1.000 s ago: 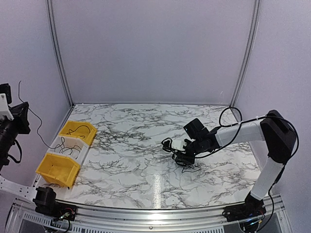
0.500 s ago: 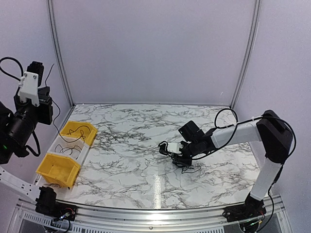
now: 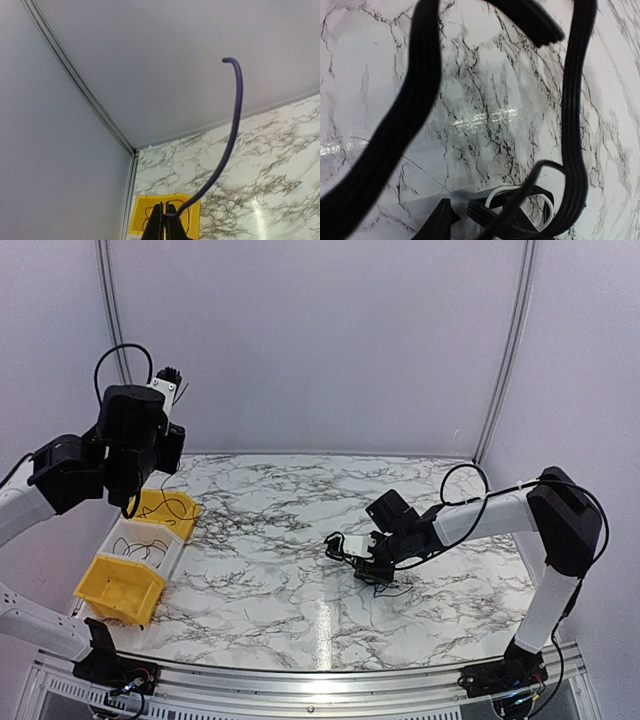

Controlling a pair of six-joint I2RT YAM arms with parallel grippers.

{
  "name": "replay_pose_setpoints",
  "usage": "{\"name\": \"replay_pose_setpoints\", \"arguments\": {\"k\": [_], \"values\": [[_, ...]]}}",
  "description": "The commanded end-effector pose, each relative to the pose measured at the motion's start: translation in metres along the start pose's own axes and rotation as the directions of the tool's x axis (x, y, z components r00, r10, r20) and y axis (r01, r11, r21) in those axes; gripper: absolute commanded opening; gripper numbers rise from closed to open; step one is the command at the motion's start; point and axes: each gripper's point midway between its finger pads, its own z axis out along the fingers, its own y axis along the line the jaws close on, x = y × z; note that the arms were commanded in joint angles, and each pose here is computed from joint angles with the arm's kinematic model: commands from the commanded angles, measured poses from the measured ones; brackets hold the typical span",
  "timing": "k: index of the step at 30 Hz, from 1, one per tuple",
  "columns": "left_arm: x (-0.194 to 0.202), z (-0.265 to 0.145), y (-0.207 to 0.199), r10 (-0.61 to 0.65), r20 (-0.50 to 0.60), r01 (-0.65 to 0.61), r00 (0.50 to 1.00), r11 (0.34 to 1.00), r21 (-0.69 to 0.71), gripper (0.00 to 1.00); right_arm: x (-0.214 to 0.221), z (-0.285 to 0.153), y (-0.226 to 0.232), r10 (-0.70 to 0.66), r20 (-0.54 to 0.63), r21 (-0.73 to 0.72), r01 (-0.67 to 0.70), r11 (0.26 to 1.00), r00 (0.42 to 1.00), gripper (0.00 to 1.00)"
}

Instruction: Untangle the cables

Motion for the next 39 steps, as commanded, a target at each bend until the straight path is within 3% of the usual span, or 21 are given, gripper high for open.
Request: {"name": "replay_pose_setpoints", "arguments": {"k": [1, 5, 10, 26, 39], "values": [[0.061, 0.028, 0.017, -0.195, -0.159, 0.195, 0.968, 0.981, -0.016, 0.0, 0.002, 0.003, 0.001, -0.018, -0.028, 0.009, 0.018, 1.0, 0.999, 0.36], [0.098, 0.029, 0.042, -0.289, -0.192, 0.274, 0.938, 0.956, -0.102, 0.0, 0.002, 0.004, 0.003, -0.021, -0.03, -0.003, 0.021, 1.0, 0.999, 0.36], [0.118, 0.015, 0.058, -0.31, -0.207, 0.288, 0.928, 0.949, -0.13, 0.0, 0.004, 0.007, 0.006, -0.028, -0.036, -0.018, 0.027, 0.999, 0.999, 0.36], [0.126, -0.03, 0.114, -0.292, -0.233, 0.246, 0.928, 0.947, -0.208, 0.0, 0.009, 0.012, 0.011, -0.042, -0.062, -0.035, 0.04, 0.999, 0.997, 0.36], [0.152, -0.048, 0.126, -0.327, -0.268, 0.268, 0.906, 0.934, -0.235, 0.0, 0.011, 0.015, 0.016, -0.056, -0.075, -0.048, 0.052, 0.997, 0.996, 0.37]]}}
